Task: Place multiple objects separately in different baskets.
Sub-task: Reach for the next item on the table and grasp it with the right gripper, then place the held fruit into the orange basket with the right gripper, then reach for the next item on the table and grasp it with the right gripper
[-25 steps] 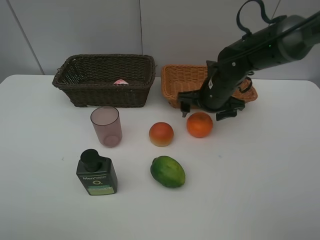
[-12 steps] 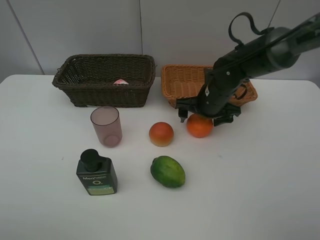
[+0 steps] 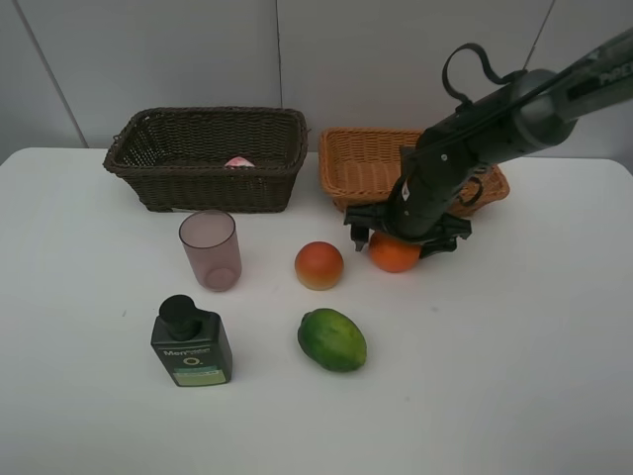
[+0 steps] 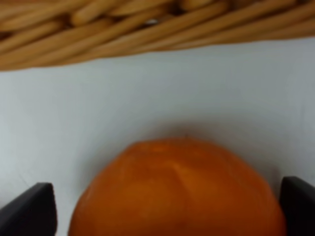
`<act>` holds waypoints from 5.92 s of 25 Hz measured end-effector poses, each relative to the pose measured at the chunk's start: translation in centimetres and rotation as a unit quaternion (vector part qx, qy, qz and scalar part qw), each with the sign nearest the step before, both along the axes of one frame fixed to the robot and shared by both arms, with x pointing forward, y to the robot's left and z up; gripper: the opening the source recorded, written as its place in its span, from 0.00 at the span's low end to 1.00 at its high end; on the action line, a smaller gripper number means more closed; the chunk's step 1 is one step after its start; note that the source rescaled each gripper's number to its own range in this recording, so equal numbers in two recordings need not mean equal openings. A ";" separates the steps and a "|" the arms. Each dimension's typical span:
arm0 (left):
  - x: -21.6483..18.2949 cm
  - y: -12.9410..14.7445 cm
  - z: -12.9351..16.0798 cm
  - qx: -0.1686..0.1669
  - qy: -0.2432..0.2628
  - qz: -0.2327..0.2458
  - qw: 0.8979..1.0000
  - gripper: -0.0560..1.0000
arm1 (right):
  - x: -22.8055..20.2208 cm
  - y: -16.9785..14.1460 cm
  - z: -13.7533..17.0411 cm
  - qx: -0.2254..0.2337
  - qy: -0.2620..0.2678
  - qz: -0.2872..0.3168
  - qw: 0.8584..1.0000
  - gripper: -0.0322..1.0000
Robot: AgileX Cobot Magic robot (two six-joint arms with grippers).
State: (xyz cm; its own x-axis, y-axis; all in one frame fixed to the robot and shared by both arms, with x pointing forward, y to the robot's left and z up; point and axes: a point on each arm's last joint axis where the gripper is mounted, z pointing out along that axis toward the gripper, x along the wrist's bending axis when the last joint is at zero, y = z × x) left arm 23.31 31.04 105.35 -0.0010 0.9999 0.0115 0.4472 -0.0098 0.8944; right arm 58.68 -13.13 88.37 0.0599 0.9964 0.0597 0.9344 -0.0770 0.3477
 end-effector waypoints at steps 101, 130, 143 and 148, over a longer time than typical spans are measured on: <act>0.0 0.0 0.0 0.000 0.000 0.000 1.000 1.00 | -12.2 8.3 9.2 -0.069 0.089 0.407 0.907 1.00; 0.0 0.0 0.0 0.000 0.000 0.000 1.000 1.00 | -12.8 9.4 1.0 -0.088 0.085 0.418 0.900 1.00; 0.0 0.0 0.0 0.000 0.000 0.000 1.000 1.00 | -12.7 9.5 0.8 -0.086 0.081 0.417 0.901 0.75; 0.0 0.0 0.0 0.000 0.000 0.000 1.000 1.00 | -12.6 9.5 0.3 -0.091 0.086 0.419 0.899 0.52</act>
State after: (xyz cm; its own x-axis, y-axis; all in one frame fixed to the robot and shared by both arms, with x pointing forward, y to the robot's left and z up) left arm 23.31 31.04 105.36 -0.0009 0.9999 0.0115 0.4464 -0.0099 0.8948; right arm 46.03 -3.63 88.68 -0.7241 0.6881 -0.0471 0.6788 0.7231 0.1278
